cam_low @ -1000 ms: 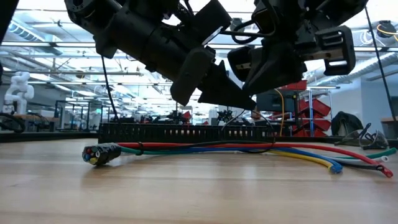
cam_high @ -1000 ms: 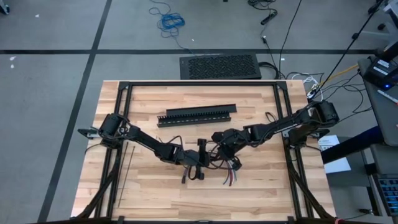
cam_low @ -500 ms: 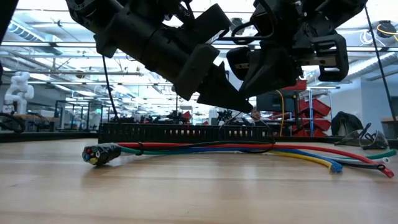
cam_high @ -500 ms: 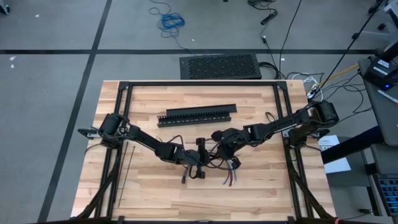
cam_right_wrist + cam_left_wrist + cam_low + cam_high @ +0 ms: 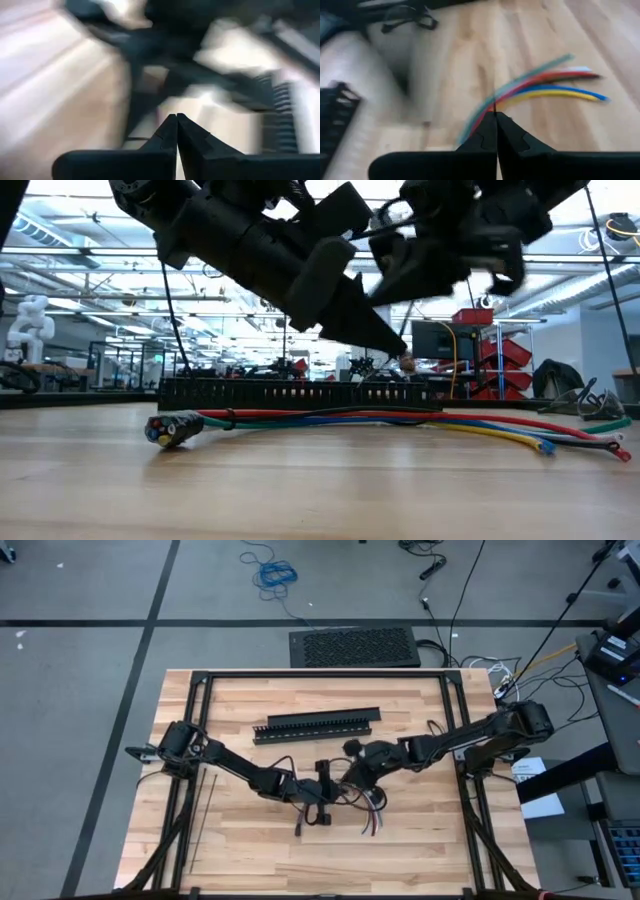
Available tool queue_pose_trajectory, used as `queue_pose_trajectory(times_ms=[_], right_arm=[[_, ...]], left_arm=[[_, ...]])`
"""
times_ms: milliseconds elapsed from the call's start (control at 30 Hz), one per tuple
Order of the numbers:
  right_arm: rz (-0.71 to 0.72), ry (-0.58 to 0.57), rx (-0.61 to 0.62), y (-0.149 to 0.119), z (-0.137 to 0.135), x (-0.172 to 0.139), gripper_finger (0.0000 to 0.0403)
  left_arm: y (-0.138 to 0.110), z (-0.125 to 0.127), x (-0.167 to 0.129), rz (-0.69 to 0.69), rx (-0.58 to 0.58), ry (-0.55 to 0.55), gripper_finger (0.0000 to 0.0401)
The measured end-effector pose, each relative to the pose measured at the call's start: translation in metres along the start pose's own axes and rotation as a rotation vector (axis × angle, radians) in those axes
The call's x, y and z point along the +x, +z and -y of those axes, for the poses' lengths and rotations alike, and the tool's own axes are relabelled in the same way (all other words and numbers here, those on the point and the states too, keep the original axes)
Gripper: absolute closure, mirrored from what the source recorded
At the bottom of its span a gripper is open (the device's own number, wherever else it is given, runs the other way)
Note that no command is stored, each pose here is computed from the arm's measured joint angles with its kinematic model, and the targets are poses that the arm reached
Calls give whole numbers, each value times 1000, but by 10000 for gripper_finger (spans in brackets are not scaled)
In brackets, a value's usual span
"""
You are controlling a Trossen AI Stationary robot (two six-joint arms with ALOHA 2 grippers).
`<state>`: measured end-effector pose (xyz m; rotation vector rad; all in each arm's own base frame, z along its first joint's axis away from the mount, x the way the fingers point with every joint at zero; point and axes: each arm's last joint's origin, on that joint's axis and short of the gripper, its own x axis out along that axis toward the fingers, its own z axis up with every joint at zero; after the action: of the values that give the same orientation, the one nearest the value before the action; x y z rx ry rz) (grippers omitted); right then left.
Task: Ziptie cables
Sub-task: Wrap the cable wire using a zip tie
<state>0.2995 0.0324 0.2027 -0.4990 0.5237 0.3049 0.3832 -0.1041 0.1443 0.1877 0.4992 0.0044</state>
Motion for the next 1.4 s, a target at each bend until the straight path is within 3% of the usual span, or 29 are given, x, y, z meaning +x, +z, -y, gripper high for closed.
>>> queue_pose_trajectory(times_ms=[233,400,567,700,833,1133,1400], right_arm=[[14,-15,7,7,3,-15,402],[-99,54,86,-3,-3,-22,397],[-132,179,186,-16,-17,-19,344],[-37,154,209,-13,-18,-15,289],[-13,126,211,-14,-17,-11,268],[-33,126,203,-19,-19,-2,286],[-13,116,201,-18,-18,-1,364]], left_arm=[[-2,0,1,-8,-3,1,399],[-2,-2,1,-10,-5,30,399],[-1,-4,1,2,-11,68,400],[2,-5,1,16,-12,74,400],[5,-5,2,24,-10,77,400],[6,-7,2,28,-21,88,401],[7,-9,3,48,-29,92,401]])
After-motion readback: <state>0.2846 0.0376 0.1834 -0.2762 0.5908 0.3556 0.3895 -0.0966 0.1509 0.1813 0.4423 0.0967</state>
